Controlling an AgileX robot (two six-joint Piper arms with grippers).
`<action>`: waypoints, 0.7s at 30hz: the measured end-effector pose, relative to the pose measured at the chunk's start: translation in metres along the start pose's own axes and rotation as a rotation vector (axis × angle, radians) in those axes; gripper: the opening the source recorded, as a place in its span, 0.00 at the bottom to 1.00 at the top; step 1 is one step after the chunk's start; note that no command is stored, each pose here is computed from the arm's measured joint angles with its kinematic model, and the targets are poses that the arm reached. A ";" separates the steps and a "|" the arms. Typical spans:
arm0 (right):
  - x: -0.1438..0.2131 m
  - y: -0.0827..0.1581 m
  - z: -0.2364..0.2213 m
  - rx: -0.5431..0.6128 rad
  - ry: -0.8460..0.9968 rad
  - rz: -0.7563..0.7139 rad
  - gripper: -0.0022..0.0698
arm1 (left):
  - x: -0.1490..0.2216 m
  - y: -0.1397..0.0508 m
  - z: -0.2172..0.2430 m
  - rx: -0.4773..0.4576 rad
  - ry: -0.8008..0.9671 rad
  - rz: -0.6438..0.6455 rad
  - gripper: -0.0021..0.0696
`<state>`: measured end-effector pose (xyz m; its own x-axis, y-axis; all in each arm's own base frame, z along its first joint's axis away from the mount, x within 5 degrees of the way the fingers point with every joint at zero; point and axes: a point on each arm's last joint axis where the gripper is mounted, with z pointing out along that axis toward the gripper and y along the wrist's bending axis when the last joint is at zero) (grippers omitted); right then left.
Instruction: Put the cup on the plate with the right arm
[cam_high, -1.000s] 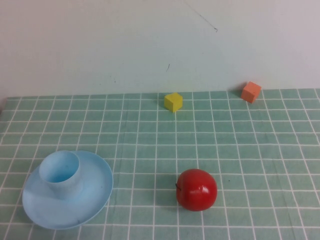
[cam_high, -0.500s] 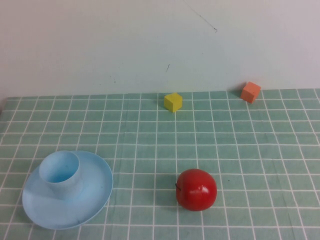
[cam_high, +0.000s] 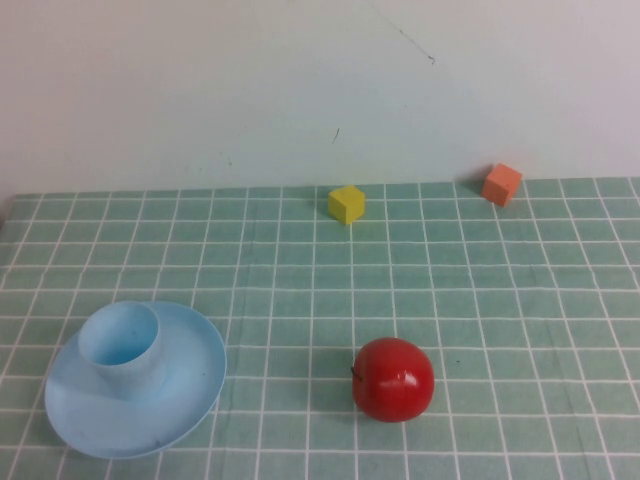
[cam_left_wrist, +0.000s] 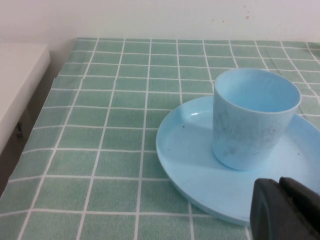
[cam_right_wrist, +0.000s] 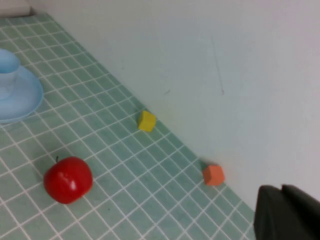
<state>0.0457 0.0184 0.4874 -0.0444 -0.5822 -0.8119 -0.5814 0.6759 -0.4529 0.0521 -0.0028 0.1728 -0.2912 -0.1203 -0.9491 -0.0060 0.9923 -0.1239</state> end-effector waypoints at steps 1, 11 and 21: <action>0.009 0.008 0.008 -0.016 -0.009 0.004 0.03 | 0.000 0.000 0.000 0.000 0.000 0.000 0.03; 0.108 0.072 0.069 -0.023 -0.154 0.048 0.03 | 0.000 0.000 0.000 0.000 0.000 0.000 0.03; 0.156 0.104 0.100 -0.093 -0.073 0.159 0.03 | 0.000 0.000 0.000 0.007 0.001 0.002 0.03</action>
<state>0.0600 0.0430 0.2766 -0.0846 -0.4351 -0.8964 -0.6445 0.7100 -0.2838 0.0521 -0.0032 0.1728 -0.2921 -0.1180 -0.9491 0.0019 0.9923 -0.1239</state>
